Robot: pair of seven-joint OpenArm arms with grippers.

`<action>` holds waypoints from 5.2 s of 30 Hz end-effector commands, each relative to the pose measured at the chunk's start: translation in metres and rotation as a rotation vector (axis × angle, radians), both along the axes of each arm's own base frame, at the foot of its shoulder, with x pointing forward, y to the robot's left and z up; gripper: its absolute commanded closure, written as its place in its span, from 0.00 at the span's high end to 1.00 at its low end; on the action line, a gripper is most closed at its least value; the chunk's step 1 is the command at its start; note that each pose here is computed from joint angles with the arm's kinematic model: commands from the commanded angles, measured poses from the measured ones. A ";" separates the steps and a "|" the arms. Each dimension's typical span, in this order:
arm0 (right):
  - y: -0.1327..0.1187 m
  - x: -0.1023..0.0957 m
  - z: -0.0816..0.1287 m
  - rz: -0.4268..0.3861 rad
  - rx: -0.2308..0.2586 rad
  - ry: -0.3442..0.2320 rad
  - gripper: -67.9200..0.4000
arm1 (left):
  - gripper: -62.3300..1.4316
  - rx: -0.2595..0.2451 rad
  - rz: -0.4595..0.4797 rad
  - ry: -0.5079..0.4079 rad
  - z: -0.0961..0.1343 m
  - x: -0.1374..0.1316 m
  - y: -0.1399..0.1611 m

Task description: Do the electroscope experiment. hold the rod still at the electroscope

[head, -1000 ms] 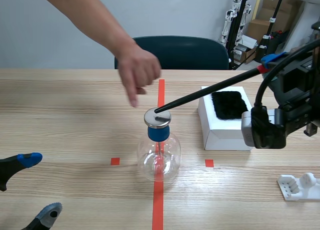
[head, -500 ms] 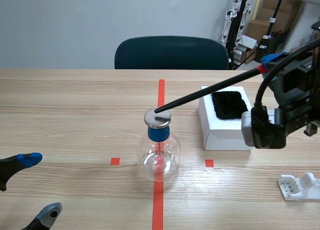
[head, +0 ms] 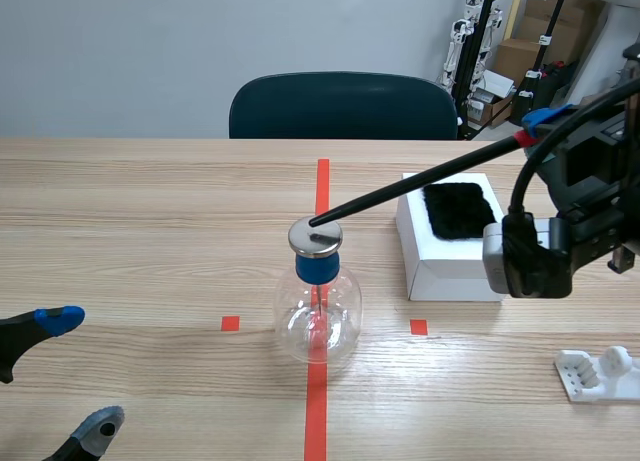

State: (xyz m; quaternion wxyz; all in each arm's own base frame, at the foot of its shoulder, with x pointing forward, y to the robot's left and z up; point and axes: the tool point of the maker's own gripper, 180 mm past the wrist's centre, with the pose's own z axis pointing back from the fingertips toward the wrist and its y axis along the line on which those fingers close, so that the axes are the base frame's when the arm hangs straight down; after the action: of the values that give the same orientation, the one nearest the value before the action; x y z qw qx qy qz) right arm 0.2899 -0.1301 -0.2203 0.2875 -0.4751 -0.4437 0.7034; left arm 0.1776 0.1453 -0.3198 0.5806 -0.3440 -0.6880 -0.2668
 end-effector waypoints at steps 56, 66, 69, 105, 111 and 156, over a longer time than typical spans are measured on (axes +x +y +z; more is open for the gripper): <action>-0.112 -0.054 0.099 -0.246 0.720 -0.067 0.06 | 1.00 -0.006 0.012 -0.026 0.007 0.003 0.006; -0.100 -0.076 0.045 -0.230 0.917 0.214 0.06 | 1.00 -0.006 0.011 -0.026 0.006 0.003 0.006; -0.091 -0.081 0.031 -0.233 0.934 0.288 0.06 | 1.00 -0.006 0.012 -0.026 0.007 0.003 0.006; -0.057 -0.103 -0.025 -0.207 0.820 0.513 0.06 | 1.00 -0.006 0.012 -0.026 0.007 0.003 0.006; -0.057 -0.103 -0.025 -0.207 0.820 0.513 0.06 | 1.00 -0.006 0.012 -0.026 0.007 0.003 0.006; -0.057 -0.103 -0.025 -0.207 0.820 0.513 0.06 | 1.00 -0.006 0.012 -0.026 0.007 0.003 0.006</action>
State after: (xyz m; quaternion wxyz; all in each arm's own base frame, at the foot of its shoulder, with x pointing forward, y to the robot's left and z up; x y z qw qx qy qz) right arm 0.1835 -0.1889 -0.2520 0.6289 -0.1739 -0.5379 0.5338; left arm 0.1776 0.1453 -0.3198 0.5806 -0.3440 -0.6880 -0.2668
